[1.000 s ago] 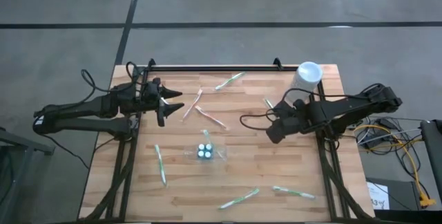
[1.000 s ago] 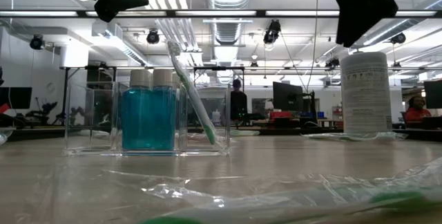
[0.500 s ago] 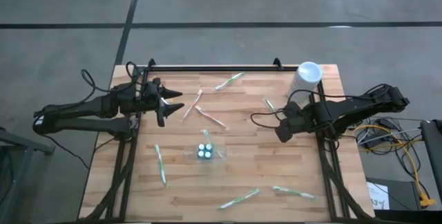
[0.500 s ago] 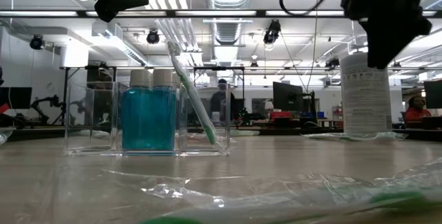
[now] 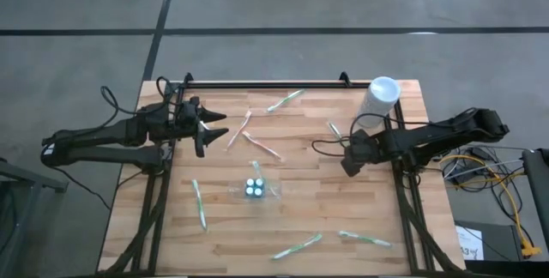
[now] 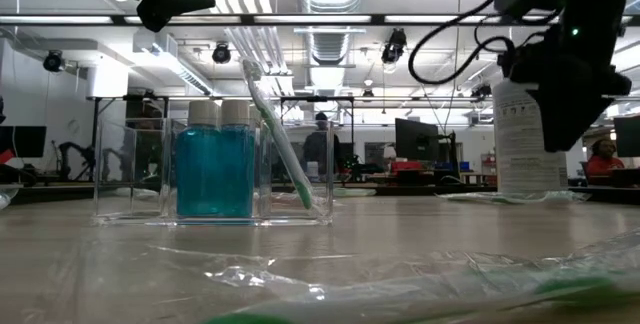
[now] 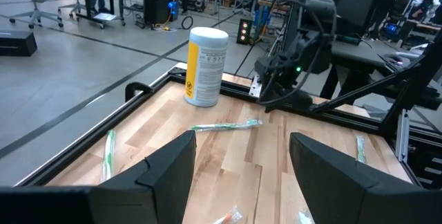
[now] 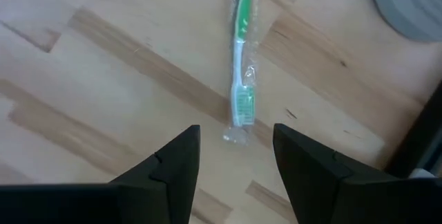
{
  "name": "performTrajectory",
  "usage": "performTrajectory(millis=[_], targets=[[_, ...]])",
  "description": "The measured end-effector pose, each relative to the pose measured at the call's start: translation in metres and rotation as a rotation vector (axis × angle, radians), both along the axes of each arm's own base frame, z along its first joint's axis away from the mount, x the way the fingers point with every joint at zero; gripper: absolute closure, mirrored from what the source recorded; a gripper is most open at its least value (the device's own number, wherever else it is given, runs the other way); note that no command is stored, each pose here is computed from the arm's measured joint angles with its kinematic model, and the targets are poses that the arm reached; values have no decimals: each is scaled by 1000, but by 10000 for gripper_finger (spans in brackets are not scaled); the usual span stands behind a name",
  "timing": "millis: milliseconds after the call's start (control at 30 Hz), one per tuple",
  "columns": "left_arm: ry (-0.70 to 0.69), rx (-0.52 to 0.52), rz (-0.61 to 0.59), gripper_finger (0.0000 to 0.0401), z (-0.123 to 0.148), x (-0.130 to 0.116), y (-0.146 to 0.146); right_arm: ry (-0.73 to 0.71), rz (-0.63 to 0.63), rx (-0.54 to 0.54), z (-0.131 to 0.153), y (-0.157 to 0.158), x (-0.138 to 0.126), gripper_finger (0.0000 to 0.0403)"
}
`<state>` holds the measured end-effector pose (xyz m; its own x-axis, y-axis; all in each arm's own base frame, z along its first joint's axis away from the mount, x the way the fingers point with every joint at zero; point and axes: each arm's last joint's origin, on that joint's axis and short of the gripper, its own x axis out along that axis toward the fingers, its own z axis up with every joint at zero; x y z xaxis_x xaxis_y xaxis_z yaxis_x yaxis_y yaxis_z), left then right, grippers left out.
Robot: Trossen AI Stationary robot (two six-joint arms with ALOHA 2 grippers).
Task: Pick & Place toothbrushing station
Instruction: Put the green toothbrush into the transparent organizer
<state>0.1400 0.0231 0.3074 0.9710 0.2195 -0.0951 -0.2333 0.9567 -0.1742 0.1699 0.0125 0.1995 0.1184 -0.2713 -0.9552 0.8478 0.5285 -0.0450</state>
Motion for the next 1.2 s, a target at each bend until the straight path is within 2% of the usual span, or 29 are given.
performTrajectory(millis=[233,433,733,1200], targets=[[0,0,0,162,0,0,0,23,-52,-1,-18,-9,-6,223],[0,0,4,162,0,0,0,-47,14,3,-22,-11,1,223],[0,0,4,162,0,0,0,-22,-30,25,-34,-17,-2,234],[0,0,3,162,0,0,0,-26,-24,44,-57,-18,-10,234]])
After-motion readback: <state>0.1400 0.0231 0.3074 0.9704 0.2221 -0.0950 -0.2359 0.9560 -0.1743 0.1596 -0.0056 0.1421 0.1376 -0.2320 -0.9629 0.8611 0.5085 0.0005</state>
